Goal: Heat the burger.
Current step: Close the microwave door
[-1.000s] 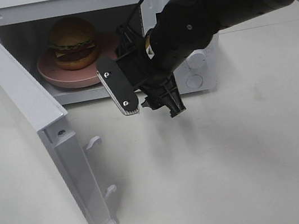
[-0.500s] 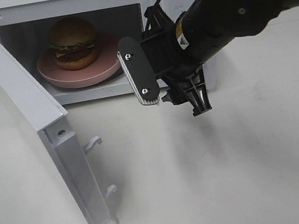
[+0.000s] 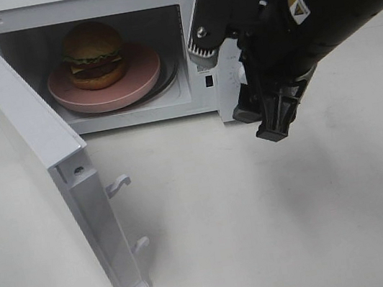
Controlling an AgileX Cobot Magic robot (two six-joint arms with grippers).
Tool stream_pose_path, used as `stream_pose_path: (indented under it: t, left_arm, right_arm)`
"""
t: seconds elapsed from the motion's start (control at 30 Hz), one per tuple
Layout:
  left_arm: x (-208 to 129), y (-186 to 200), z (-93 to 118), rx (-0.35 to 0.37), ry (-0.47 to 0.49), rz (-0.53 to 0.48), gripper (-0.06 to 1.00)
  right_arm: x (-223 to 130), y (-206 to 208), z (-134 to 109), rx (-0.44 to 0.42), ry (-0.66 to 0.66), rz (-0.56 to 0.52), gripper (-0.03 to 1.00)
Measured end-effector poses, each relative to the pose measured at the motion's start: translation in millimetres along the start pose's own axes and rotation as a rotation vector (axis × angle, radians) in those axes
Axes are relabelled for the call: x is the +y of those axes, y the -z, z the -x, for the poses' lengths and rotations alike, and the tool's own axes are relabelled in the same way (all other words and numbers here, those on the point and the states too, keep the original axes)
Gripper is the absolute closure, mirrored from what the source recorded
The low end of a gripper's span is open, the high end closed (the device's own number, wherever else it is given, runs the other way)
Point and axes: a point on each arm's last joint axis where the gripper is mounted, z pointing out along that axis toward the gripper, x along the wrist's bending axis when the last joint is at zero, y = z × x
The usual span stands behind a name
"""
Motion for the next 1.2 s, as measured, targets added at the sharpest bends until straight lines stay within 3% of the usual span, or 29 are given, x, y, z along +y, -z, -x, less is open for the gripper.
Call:
stream_pose_path:
  t: [0.07,0.1,0.13,0.27,0.57,0.77,1.2]
  left_arm:
    - [0.0,0.0,0.0,0.0,0.0,0.0,-0.03]
    - [0.0,0.0,0.0,0.0,0.0,0.0,-0.03]
    - [0.0,0.0,0.0,0.0,0.0,0.0,-0.03]
    - [0.0,0.0,-0.1,0.001,0.0,0.0,-0.03]
    - [0.0,0.0,-0.1,0.001,0.0,0.0,-0.03]
    - [0.0,0.0,-0.1,0.001,0.0,0.0,-0.03]
    - [0.0,0.0,-0.1,0.001,0.0,0.0,-0.03]
  right_arm:
    - [-1.4,4.2,0.4,-0.001,-0.041,-0.005,0.26]
    - [-5.3,11.5,0.4,0.001,-0.141,-0.03,0.26]
    - [-5.3,11.5,0.4,0.001,-0.141,-0.03,0.26]
    - [-17.4,30.7,-1.0,0.005,-0.357,-0.111,0.26]
    - [-45.2,62.6,-8.3,0.021,-0.491,-0.337,0.26]
    - [-57.1,95.1,-9.3,0.004,-0.523,-0.308,0.26]
    - [-89.6,167.2,-19.7,-0.026,-0.604,-0.119,0.26]
